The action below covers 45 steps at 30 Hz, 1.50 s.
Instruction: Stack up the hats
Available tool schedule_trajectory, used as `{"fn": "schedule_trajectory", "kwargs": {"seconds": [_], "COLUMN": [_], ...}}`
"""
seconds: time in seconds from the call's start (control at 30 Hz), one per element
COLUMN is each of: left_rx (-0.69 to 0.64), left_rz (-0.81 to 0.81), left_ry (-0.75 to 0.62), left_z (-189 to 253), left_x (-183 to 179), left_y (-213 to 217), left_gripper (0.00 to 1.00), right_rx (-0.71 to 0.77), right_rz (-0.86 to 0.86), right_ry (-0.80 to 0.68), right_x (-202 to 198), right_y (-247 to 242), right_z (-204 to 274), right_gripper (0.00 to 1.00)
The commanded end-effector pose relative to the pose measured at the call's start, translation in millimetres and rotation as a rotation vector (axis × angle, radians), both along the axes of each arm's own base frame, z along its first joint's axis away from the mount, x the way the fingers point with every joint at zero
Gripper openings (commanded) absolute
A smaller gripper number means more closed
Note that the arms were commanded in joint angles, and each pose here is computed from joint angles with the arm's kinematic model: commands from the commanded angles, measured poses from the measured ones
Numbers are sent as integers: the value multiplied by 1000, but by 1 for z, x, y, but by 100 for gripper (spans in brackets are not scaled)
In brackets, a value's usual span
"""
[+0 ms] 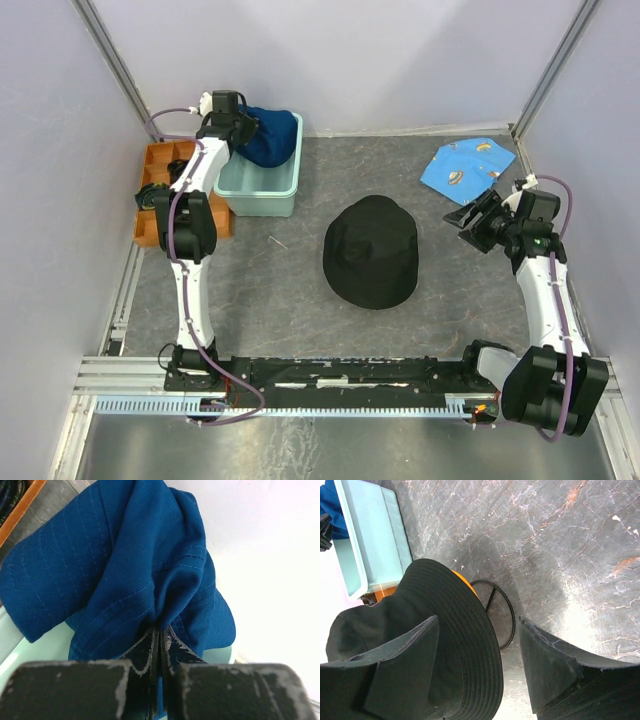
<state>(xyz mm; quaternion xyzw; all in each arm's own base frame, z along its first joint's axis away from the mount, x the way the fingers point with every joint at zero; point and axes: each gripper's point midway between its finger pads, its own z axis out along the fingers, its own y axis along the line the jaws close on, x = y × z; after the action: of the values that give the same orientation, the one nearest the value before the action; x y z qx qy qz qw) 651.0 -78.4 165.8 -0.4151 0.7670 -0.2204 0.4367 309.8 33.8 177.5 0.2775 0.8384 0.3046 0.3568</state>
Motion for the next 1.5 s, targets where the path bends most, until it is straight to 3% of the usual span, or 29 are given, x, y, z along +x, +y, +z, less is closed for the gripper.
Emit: {"fn": "schedule_trajectory", "kwargs": {"seconds": [0.0, 0.17, 0.4, 0.67, 0.8, 1.03, 1.23, 1.37, 1.47], "left_rx": [12, -58, -111, -204, -324, -523, -652, -650, -545], "left_rz": [-64, -150, -239, -328, -409, -546, -715, -861, -943], "left_ry": [-99, -244, -366, -488, -518, -492, -373, -287, -239], "left_z": [48, 129, 222, 311, 348, 385, 393, 387, 370], "left_x": [3, -11, -52, -109, -137, -191, -246, -295, -331], "left_y": [-6, -14, -23, -37, -53, -78, -133, -187, -219], "left_gripper": [3, 3, 3, 3, 3, 3, 3, 3, 3], "right_rx": [-15, -18, -108, -66, -17, -79, -136, -169, -166], "right_rz": [-18, 10, 92, 282, 359, 215, 49, 48, 45], "right_ry": [-73, -117, -245, -427, -462, -375, -237, -196, -183], "right_x": [14, 22, 37, 55, 55, 56, 48, 46, 45], "right_y": [-5, -4, 5, 61, 89, 58, 6, 0, -2], "right_z": [23, 39, 99, 162, 175, 146, 103, 85, 78], "right_gripper": [72, 71, 70, 70, 70, 70, 69, 69, 69]}}
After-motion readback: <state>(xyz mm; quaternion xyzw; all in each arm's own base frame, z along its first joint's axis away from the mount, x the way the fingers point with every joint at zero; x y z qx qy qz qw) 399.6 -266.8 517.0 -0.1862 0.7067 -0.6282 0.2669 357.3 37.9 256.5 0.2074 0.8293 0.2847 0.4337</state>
